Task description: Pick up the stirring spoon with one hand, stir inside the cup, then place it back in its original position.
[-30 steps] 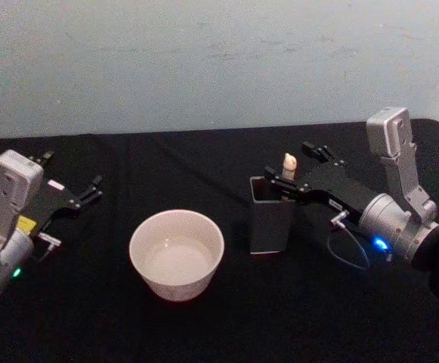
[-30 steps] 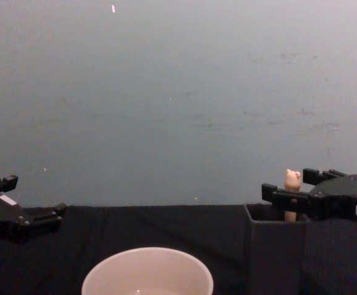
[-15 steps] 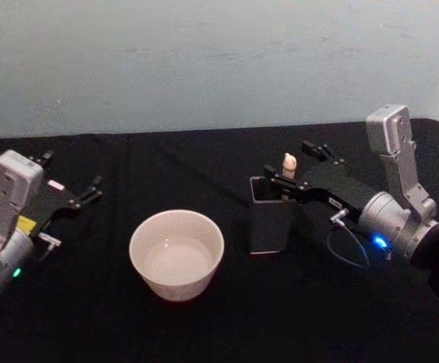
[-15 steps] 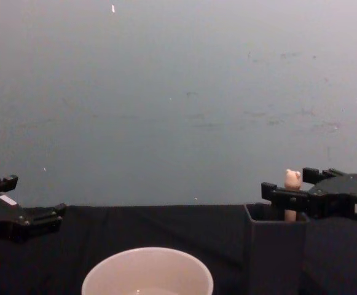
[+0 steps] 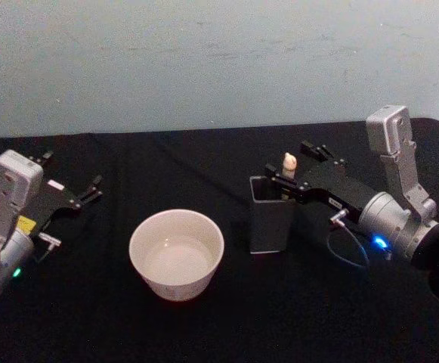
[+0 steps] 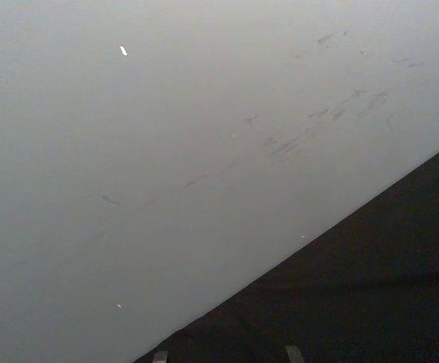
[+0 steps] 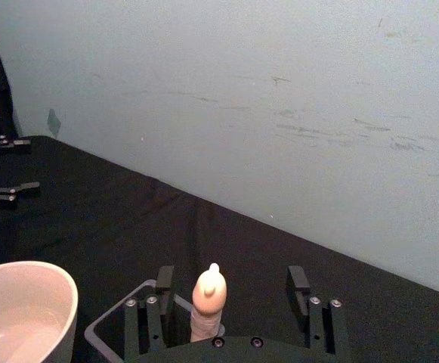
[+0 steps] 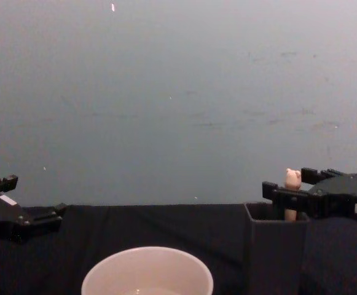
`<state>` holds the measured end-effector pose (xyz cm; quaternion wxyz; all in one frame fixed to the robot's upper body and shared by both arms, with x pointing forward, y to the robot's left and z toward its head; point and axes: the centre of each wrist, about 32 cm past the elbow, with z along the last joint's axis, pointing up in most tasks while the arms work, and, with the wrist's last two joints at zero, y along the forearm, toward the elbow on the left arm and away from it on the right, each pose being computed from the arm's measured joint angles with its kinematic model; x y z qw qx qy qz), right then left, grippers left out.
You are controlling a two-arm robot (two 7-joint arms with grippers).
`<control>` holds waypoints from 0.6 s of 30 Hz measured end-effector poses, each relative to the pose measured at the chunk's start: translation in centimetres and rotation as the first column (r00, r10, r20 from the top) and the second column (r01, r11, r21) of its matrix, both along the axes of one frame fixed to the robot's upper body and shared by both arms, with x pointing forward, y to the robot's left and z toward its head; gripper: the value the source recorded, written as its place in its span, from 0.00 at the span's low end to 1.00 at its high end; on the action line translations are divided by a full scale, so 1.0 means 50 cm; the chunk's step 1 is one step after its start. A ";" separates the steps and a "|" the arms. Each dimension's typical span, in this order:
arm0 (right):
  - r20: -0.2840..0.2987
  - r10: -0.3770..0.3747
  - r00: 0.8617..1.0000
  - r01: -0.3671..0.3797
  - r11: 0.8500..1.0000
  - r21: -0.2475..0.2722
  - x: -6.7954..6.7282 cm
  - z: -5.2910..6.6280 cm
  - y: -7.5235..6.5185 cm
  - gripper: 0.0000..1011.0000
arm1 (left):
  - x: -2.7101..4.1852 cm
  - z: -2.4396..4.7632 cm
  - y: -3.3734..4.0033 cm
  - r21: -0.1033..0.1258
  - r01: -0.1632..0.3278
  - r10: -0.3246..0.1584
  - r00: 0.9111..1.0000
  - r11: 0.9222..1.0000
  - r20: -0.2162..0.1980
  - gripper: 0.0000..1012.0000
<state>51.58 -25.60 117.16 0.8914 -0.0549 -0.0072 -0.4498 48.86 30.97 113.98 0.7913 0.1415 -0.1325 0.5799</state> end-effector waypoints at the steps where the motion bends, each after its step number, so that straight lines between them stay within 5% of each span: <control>1: 0.000 0.000 1.000 0.000 1.000 0.000 0.000 0.000 0.000 0.92 | 0.000 0.000 0.000 0.000 0.000 0.000 1.000 1.000 0.000 0.99; 9: 0.001 -0.001 1.000 0.001 1.000 0.000 0.000 0.000 0.000 0.75 | 0.000 0.000 0.000 0.000 0.000 0.000 1.000 1.000 0.000 0.99; 18: 0.001 -0.001 1.000 0.001 1.000 0.001 0.000 0.000 -0.001 0.45 | 0.000 0.000 0.000 0.000 0.000 0.000 1.000 1.000 0.000 0.99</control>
